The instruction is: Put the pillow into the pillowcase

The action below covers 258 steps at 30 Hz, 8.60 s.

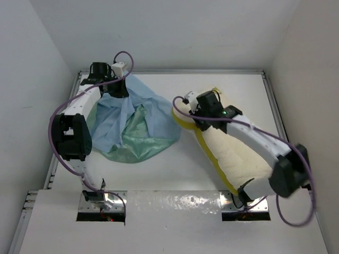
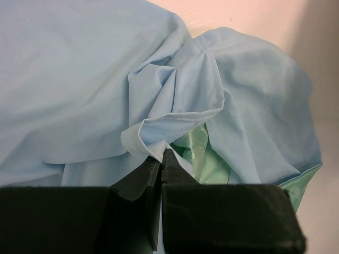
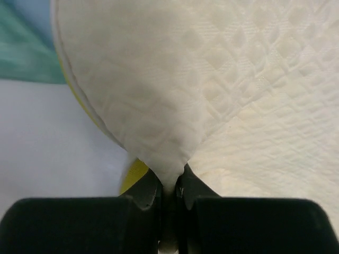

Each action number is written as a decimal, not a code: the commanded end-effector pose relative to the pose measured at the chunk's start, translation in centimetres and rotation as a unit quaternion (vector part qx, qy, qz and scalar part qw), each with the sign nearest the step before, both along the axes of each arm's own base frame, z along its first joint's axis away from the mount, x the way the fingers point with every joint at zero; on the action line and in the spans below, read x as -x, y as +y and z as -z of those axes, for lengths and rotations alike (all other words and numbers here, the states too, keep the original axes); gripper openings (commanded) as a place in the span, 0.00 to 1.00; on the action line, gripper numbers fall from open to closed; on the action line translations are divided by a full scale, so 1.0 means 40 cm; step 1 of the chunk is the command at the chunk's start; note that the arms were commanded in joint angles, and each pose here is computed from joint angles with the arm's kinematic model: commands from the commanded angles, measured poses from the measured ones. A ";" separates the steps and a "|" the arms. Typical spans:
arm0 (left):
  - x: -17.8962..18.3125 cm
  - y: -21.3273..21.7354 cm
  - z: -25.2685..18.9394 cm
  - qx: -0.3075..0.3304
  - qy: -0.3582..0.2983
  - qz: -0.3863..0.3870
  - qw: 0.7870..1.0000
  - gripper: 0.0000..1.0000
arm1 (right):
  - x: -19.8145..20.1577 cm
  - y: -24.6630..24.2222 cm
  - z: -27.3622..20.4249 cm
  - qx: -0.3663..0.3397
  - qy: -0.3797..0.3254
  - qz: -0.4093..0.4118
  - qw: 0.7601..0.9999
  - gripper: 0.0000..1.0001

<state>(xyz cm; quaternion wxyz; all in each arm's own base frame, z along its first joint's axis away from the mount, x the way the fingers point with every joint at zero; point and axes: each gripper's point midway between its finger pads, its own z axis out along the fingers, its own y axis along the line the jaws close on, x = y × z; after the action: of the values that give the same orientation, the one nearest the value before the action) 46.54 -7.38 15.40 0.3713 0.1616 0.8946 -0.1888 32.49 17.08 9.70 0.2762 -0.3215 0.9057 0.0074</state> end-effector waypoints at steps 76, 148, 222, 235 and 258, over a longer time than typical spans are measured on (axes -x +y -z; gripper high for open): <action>0.370 -0.159 -0.052 -0.065 0.001 0.311 0.948 0.99 | -0.482 0.371 -0.091 -0.410 0.002 0.091 0.907 0.99; 0.195 0.045 -0.128 -0.041 -0.033 0.105 0.993 0.64 | -0.198 0.565 -0.071 -0.366 0.021 0.004 0.930 0.99; 0.314 -0.465 -0.063 0.028 0.031 0.477 0.878 0.01 | -0.596 0.029 -0.063 -0.459 -0.147 0.453 0.750 0.00; 0.070 0.054 -0.086 -0.039 -0.010 0.070 0.997 0.24 | -0.433 0.089 -0.192 -0.226 -0.144 0.093 0.959 0.57; -0.004 0.175 0.315 -0.007 0.133 -0.110 0.985 0.23 | -0.198 0.558 0.125 -0.083 -0.100 0.001 0.992 0.77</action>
<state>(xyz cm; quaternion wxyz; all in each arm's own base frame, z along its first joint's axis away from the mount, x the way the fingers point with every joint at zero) 44.74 -0.26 1.84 0.2212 0.0461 0.9630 -0.1465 37.06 40.24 3.98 0.3587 -0.3583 0.8572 0.0905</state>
